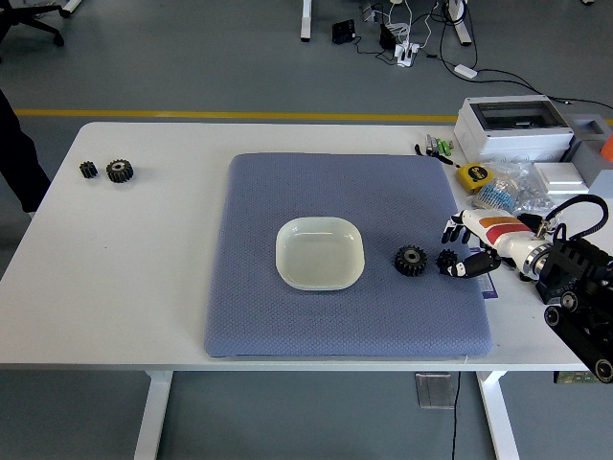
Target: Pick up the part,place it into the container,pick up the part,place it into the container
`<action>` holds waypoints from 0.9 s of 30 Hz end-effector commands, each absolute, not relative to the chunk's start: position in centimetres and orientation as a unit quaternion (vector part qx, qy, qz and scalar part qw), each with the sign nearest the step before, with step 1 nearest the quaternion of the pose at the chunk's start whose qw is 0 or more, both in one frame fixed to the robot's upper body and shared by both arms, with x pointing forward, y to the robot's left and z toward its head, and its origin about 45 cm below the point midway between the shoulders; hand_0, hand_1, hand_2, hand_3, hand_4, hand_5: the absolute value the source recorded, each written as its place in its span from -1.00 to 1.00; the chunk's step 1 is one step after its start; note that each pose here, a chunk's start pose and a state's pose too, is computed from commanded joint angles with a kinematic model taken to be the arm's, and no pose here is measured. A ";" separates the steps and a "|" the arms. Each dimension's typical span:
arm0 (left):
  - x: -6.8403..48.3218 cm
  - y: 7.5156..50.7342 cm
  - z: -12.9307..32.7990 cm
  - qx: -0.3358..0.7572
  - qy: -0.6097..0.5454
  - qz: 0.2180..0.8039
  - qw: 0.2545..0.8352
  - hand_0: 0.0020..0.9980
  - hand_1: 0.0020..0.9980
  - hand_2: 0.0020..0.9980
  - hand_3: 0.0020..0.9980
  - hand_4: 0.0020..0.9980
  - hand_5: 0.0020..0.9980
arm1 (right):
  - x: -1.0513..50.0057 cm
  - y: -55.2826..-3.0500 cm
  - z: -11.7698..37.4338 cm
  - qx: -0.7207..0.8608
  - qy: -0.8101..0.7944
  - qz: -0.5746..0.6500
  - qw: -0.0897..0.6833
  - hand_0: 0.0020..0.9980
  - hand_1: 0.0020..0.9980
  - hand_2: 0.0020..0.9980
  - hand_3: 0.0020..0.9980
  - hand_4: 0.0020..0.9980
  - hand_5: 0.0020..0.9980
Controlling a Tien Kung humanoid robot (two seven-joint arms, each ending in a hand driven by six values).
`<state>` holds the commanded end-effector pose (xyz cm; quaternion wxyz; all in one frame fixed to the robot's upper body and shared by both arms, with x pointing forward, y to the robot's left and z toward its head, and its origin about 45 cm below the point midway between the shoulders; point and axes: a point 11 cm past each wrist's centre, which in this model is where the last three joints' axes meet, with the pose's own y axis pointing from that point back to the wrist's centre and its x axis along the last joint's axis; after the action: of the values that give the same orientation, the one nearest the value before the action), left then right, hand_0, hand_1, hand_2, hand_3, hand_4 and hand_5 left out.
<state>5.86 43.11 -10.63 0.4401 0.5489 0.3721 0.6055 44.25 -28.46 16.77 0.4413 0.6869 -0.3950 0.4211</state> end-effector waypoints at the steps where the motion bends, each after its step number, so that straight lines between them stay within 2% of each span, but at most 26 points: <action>1: 5.9 43.1 -10.6 0.549 0.372 0.606 0.440 0.42 0.35 0.34 0.14 0.20 0.14 | 44.2 -28.5 16.6 0.687 -0.395 0.419 0.442 -0.40 -0.06 0.07 0.04 0.73 -0.32; 3: 6.0 43.1 -10.6 0.548 0.372 0.606 0.440 0.42 0.35 0.34 0.14 0.20 0.14 | 44.2 -28.4 16.2 0.689 -0.394 0.414 0.446 -0.40 -0.06 0.07 0.04 0.73 -0.32; 4: 6.0 43.1 -10.6 0.548 0.372 0.606 0.440 0.42 0.35 0.34 0.13 0.20 0.14 | 44.2 -28.4 16.0 0.690 -0.394 0.412 0.447 -0.38 -0.07 0.07 0.03 0.69 -0.25; 15: 6.0 43.0 -10.7 0.547 0.373 0.606 0.441 0.42 0.34 0.35 0.13 0.20 0.14 | 44.2 -28.7 15.0 0.694 -0.393 0.395 0.456 -0.37 -0.07 0.07 0.03 0.64 -0.25; 16: 6.0 43.0 -10.7 0.547 0.373 0.606 0.441 0.42 0.35 0.34 0.13 0.21 0.14 | 44.2 -28.7 14.9 0.695 -0.392 0.394 0.456 -0.32 -0.08 0.05 0.03 0.45 -0.27; 21: 6.1 43.0 -10.6 0.547 0.372 0.606 0.441 0.42 0.35 0.34 0.13 0.21 0.14 | 44.2 -28.8 14.7 0.695 -0.388 0.393 0.461 -0.32 -0.08 0.05 0.03 0.45 -0.27; 22: 6.1 43.0 -10.6 0.547 0.372 0.607 0.441 0.43 0.35 0.34 0.13 0.20 0.14 | 44.2 -28.8 14.7 0.695 -0.388 0.393 0.461 -0.47 -0.19 -0.03 0.02 0.33 -0.21; 27: 6.1 43.0 -10.6 0.547 0.372 0.607 0.441 0.43 0.35 0.34 0.13 0.20 0.14 | 44.1 -28.9 14.6 0.692 -0.387 0.394 0.465 -0.47 -0.19 -0.03 0.02 0.33 -0.21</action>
<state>6.10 42.99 -10.64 0.4408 0.5469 0.3725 0.6066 44.08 -28.95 14.59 0.4646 0.6922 -0.3871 0.3939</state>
